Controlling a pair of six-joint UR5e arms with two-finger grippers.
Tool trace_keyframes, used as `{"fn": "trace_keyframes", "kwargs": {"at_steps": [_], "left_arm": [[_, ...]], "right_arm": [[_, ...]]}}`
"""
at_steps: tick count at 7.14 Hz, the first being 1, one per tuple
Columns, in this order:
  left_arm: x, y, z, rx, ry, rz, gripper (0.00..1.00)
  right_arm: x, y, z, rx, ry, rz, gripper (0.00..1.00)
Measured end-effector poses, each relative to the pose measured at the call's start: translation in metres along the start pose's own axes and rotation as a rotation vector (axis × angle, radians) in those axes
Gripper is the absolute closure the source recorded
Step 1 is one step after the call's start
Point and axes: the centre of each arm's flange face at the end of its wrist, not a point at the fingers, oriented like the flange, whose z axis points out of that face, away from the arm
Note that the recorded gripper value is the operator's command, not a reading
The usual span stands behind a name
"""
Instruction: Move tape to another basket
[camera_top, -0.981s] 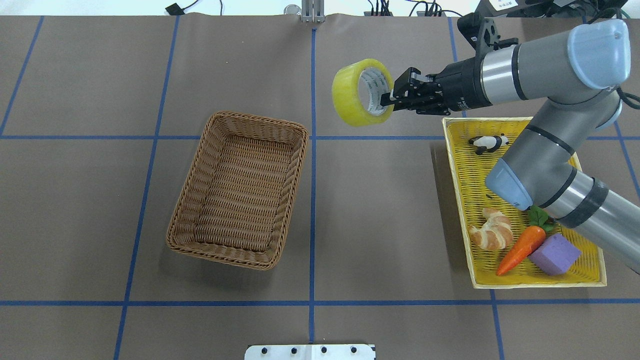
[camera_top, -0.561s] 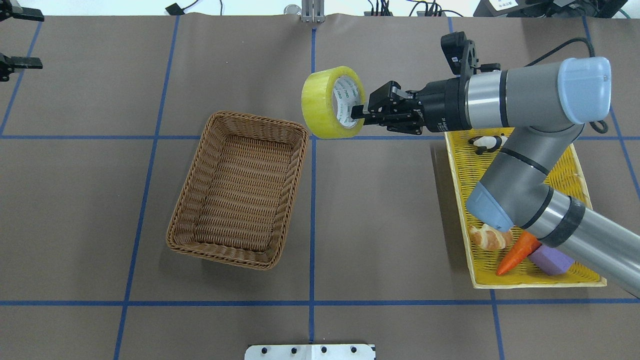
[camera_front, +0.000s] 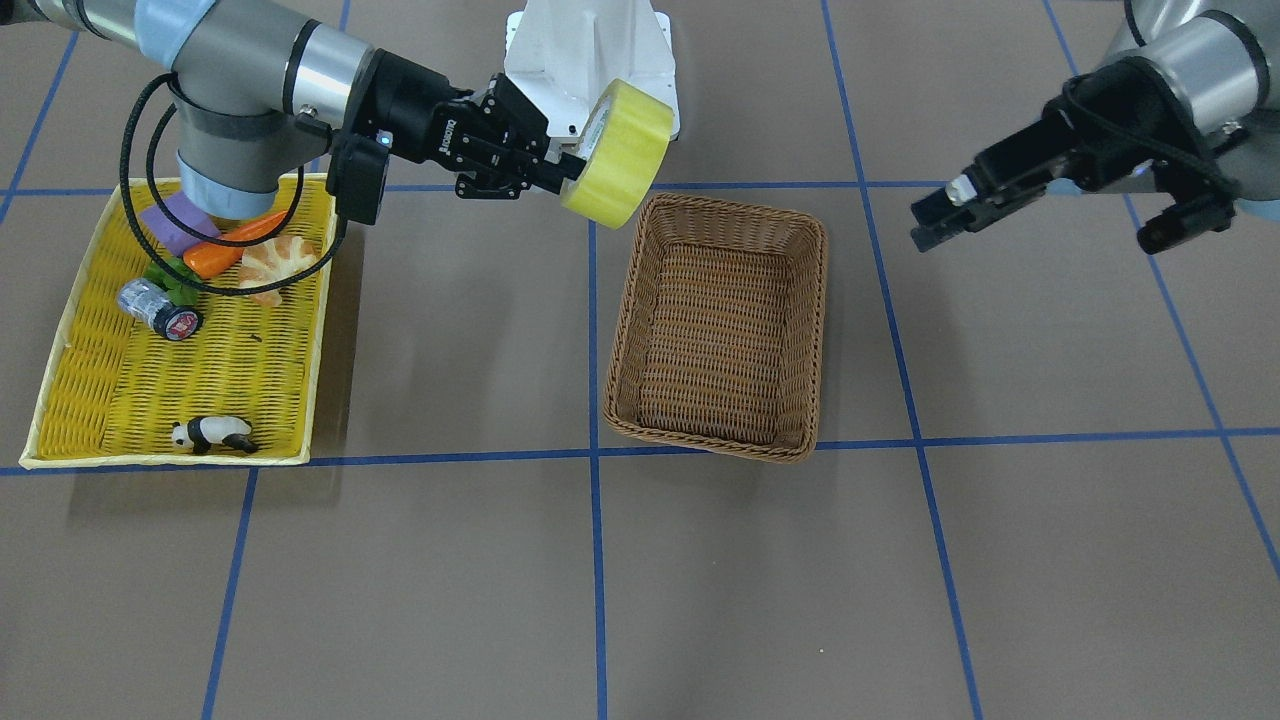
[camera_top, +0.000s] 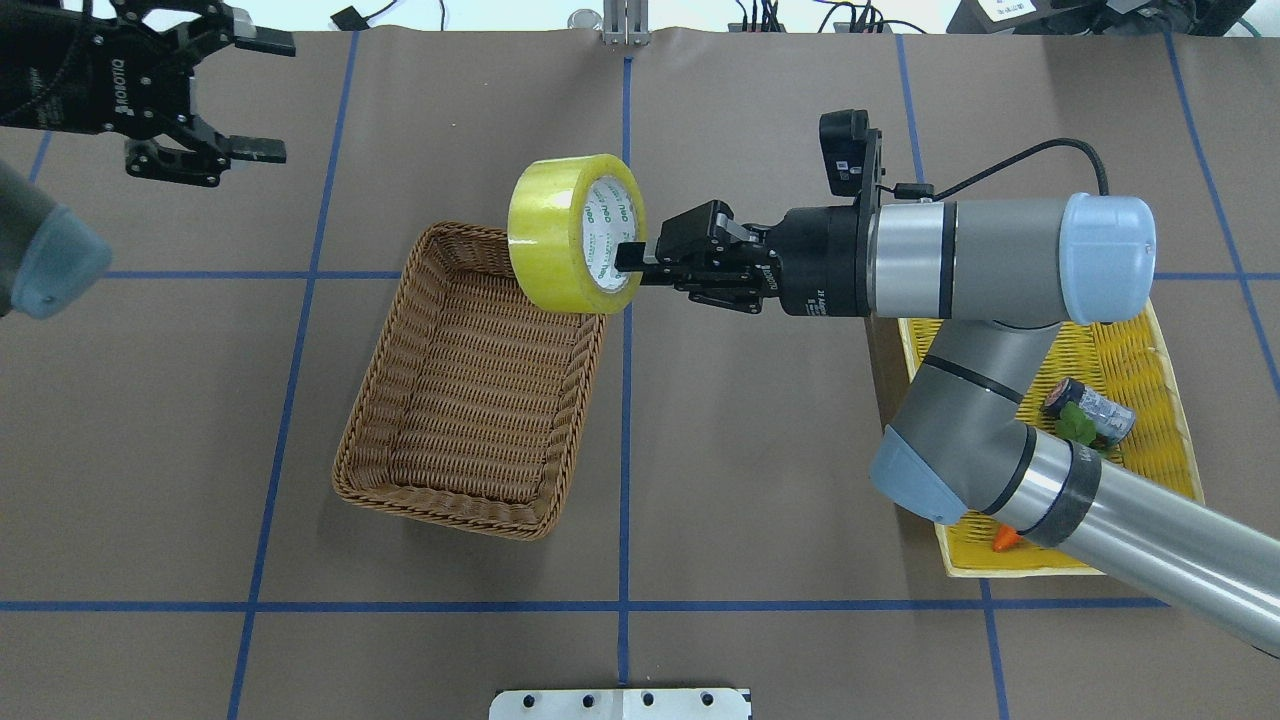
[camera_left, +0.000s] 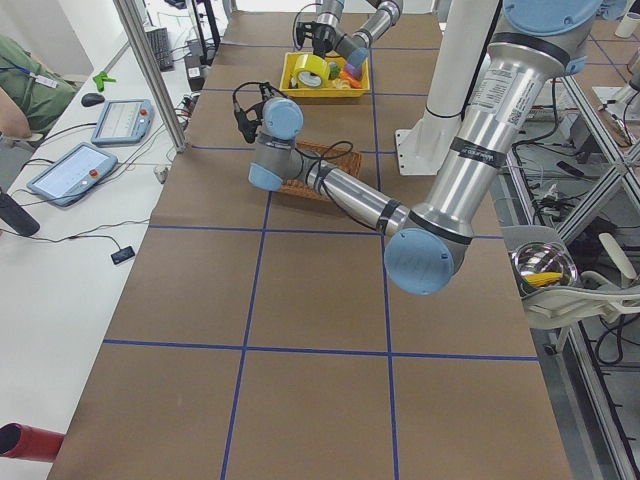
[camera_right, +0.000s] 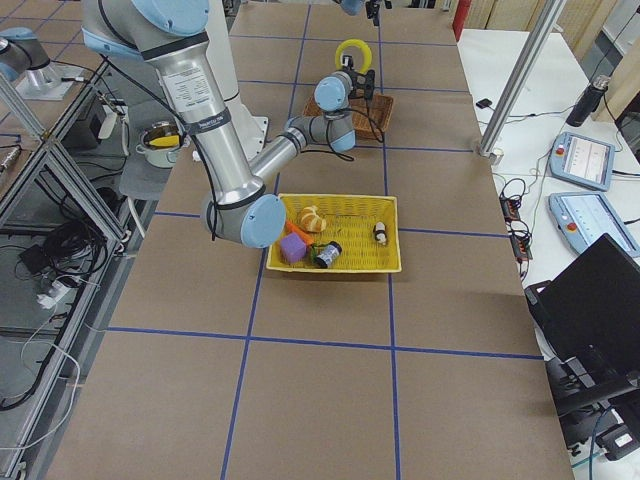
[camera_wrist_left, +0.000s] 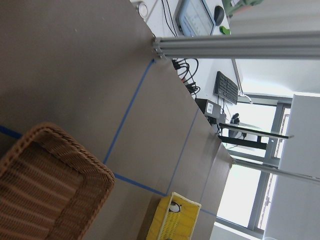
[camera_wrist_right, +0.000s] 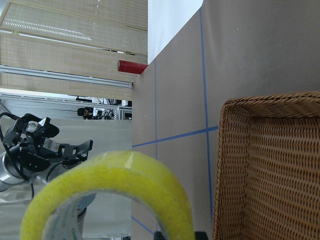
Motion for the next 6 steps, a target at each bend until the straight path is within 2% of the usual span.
{"fn": "trace_keyframes", "kwargs": {"at_steps": [2, 3, 6], "left_arm": [[0.009, 0.058, 0.047, -0.026, 0.129, -0.055, 0.02], [0.013, 0.078, 0.057, -0.036, 0.179, -0.102, 0.02], [0.024, 0.101, 0.064, -0.074, 0.224, -0.191, 0.02]], "right_arm": [[-0.011, 0.011, 0.008, -0.021, -0.029, -0.003, 1.0], [-0.015, 0.015, 0.009, -0.028, -0.037, -0.004, 1.0], [-0.019, 0.025, 0.009, -0.051, -0.072, -0.011, 1.0]]}}
